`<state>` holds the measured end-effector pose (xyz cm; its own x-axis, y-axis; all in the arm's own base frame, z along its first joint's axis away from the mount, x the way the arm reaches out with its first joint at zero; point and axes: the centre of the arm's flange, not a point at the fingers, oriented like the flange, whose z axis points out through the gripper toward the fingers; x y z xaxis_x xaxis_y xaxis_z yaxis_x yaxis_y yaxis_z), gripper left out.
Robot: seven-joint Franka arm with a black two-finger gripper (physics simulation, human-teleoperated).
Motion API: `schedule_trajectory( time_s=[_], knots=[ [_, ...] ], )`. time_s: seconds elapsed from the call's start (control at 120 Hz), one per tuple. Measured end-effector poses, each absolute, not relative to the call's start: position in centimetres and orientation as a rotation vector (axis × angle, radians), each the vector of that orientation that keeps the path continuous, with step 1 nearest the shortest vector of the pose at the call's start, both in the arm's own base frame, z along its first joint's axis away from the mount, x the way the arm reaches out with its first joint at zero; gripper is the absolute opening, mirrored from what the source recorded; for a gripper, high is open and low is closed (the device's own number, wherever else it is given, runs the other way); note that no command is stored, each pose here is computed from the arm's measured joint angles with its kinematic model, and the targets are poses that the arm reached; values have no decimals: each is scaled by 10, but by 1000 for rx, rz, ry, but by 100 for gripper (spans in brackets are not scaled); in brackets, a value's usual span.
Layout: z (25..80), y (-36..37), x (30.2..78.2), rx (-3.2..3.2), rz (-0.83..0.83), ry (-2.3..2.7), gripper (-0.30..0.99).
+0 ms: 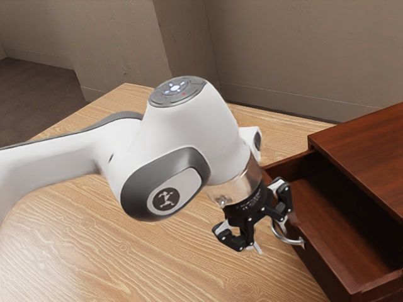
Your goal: Pull the drawer handle with one arm to open the drawer
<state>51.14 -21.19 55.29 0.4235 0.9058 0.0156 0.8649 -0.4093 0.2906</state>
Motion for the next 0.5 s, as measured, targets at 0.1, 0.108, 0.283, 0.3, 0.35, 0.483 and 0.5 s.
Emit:
schedule_trajectory(
  time_s=[0.1, 0.108, 0.283, 0.3, 0.35, 0.483, 0.5],
  knots=[
    [553, -208, 506, 2438, 252, 1553, 32],
    [553, -208, 506, 2438, 252, 1553, 32],
    [554, -199, 493, 2435, 256, 1559, 32],
    [555, -199, 491, 2434, 257, 1560, 32],
    [556, -196, 488, 2431, 260, 1561, 32],
    [559, -186, 481, 2415, 267, 1571, 32],
    [560, -184, 481, 2413, 268, 1573, 32]
  ],
)
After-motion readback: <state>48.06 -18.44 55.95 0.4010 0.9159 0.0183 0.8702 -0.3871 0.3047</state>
